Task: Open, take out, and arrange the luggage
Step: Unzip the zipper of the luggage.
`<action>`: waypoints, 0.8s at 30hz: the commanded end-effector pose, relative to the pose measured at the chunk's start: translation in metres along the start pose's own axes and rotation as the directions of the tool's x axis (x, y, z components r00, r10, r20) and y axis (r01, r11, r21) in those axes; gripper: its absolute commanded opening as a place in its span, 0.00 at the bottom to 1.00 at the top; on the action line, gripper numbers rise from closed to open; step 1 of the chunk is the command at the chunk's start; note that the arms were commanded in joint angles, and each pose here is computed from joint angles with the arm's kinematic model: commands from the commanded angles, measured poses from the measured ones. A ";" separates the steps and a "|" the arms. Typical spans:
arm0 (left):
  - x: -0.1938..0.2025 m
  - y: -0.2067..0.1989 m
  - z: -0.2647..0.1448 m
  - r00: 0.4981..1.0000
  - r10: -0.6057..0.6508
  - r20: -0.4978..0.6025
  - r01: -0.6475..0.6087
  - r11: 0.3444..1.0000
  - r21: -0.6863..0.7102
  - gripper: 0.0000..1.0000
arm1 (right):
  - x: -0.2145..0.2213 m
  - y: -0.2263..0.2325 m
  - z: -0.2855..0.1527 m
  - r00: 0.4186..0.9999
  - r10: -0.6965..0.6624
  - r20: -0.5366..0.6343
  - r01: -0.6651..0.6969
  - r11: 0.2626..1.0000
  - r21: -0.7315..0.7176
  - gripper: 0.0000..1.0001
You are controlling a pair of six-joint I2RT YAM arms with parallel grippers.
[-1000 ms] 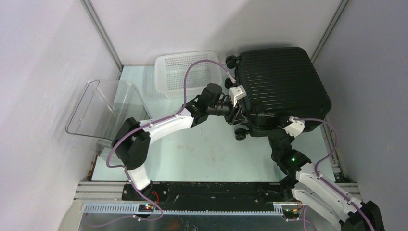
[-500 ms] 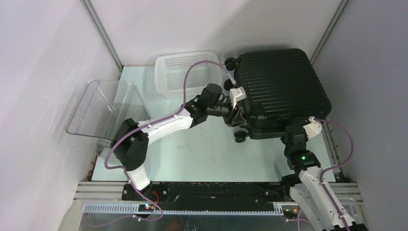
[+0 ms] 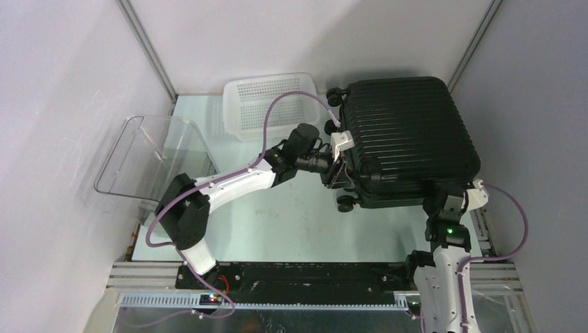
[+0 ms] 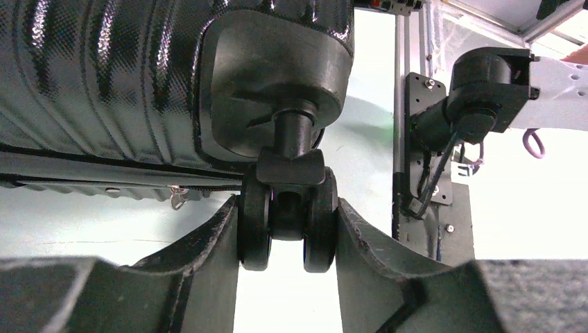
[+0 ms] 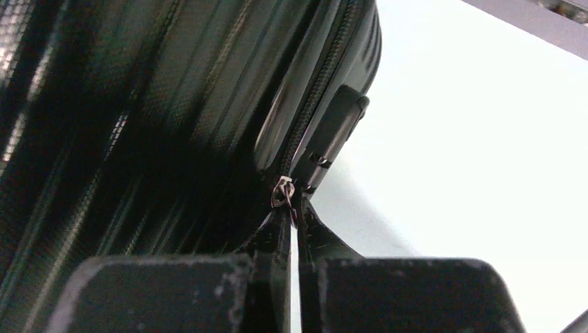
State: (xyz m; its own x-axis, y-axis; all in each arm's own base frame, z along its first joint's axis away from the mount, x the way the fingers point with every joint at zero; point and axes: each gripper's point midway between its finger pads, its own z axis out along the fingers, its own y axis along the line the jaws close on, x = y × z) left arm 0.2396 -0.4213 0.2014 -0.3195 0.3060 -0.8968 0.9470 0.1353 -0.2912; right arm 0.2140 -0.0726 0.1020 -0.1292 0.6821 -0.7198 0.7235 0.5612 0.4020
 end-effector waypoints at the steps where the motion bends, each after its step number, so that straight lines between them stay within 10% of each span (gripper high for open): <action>1: -0.048 0.001 -0.040 0.991 0.075 0.110 -0.067 0.995 -0.074 0.00 | -0.071 -0.058 -0.019 0.962 0.035 0.270 -0.114 0.953 0.282 0.00; 14: -0.092 0.060 -0.046 0.984 0.112 0.140 -0.077 0.969 -0.234 0.05 | -0.072 -0.074 -0.028 0.967 0.072 0.245 -0.145 0.945 0.295 0.00; 18: -0.104 0.093 -0.057 0.983 0.108 0.150 -0.052 0.941 -0.335 0.18 | -0.056 -0.040 -0.021 0.981 0.097 0.167 -0.120 0.984 0.133 0.00; 24: -0.129 0.083 -0.077 0.975 0.087 0.202 -0.009 0.934 -0.358 0.66 | -0.037 -0.003 -0.026 0.989 0.103 0.103 -0.102 0.995 -0.017 0.00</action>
State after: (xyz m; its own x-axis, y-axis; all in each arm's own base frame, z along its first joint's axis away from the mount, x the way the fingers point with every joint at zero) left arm 0.2789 -0.4031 0.2148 -0.3989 0.3589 -0.8438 0.9132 0.2385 -0.3303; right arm 0.1900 -0.0811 0.1119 -0.0916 0.7273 -0.6801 0.7460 0.5025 0.4370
